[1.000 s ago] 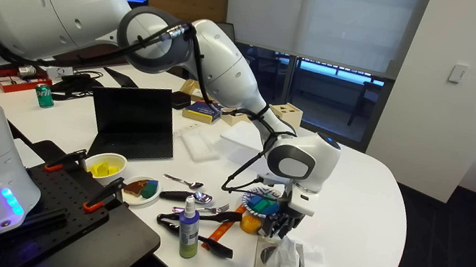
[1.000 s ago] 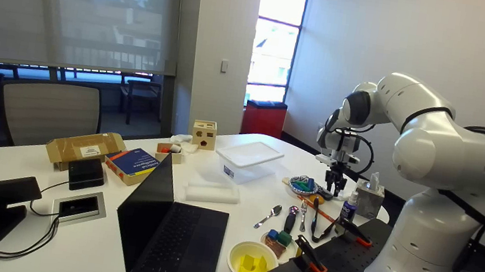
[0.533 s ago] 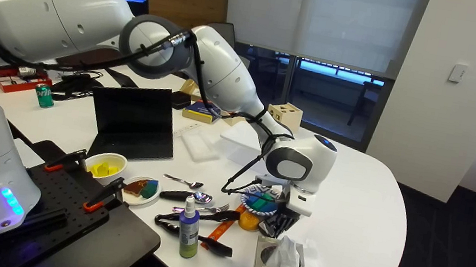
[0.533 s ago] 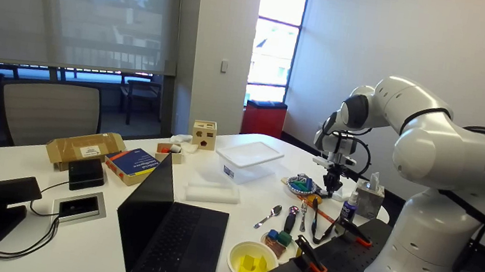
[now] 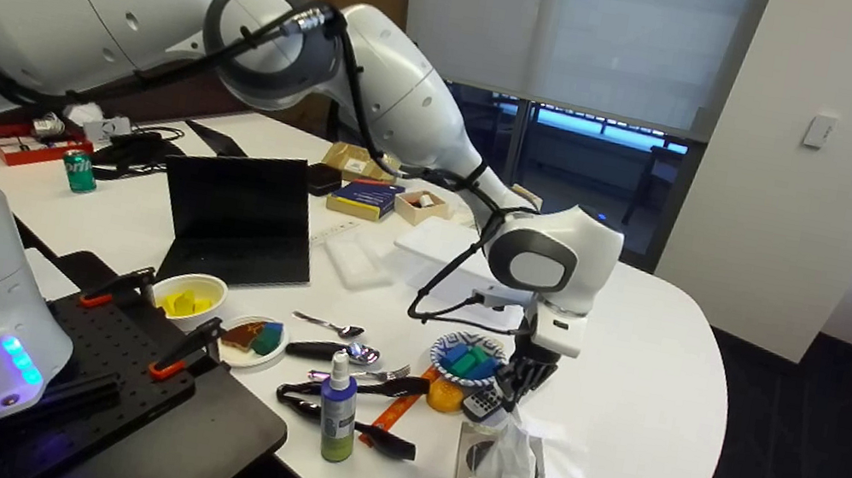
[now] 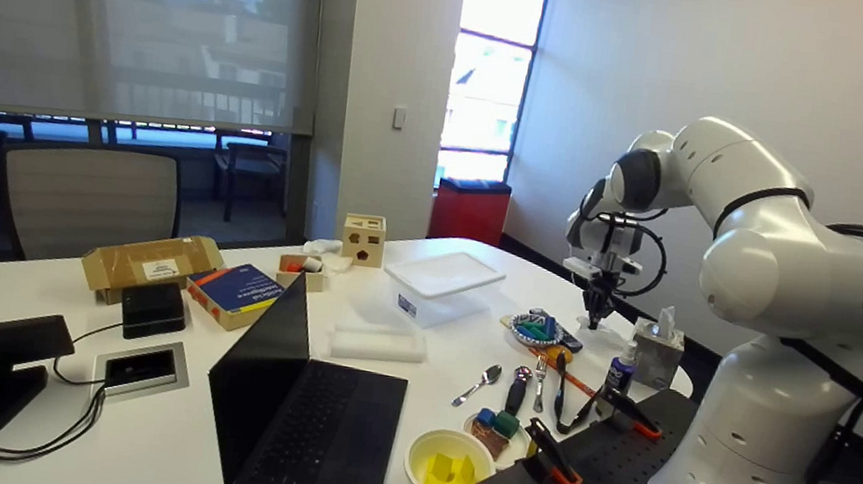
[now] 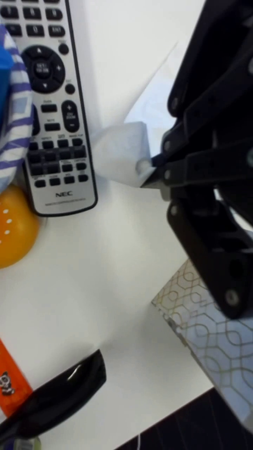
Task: Use the tissue to clean the laptop's screen
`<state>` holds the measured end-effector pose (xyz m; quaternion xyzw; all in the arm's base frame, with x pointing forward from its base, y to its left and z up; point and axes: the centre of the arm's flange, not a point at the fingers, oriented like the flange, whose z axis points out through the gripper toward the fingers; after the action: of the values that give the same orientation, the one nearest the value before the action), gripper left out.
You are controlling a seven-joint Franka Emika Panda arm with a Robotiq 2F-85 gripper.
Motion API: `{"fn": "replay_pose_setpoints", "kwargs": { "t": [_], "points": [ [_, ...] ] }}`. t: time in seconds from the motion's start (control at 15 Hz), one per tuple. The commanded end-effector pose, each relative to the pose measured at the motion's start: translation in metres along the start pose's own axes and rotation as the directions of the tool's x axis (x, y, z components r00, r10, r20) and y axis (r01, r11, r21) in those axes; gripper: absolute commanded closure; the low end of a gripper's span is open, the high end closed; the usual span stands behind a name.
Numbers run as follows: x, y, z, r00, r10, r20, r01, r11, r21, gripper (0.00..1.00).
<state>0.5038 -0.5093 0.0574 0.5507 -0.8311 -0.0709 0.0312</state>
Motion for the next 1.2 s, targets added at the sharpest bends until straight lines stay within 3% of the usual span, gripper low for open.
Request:
{"fn": "replay_pose_setpoints", "kwargs": {
  "t": [0.0,0.27,0.4,0.53,0.8,1.13],
  "points": [
    [-0.049,0.042,-0.059,0.986,-0.085,0.146,0.070,0.992,0.104,1.00],
    [-0.122,0.044,-0.091,0.932,-0.290,0.216,0.238,0.941,0.239,1.00],
    [-0.168,0.046,-0.098,0.886,-0.405,0.224,0.336,0.896,0.289,1.00],
    [-0.219,0.051,-0.100,0.823,-0.513,0.245,0.428,0.843,0.326,1.00],
    [-0.334,0.067,-0.090,0.647,-0.699,0.306,0.590,0.713,0.379,1.00],
    [-0.490,0.110,-0.076,0.378,-0.845,0.377,0.709,0.527,0.469,1.00]
  ]
}}
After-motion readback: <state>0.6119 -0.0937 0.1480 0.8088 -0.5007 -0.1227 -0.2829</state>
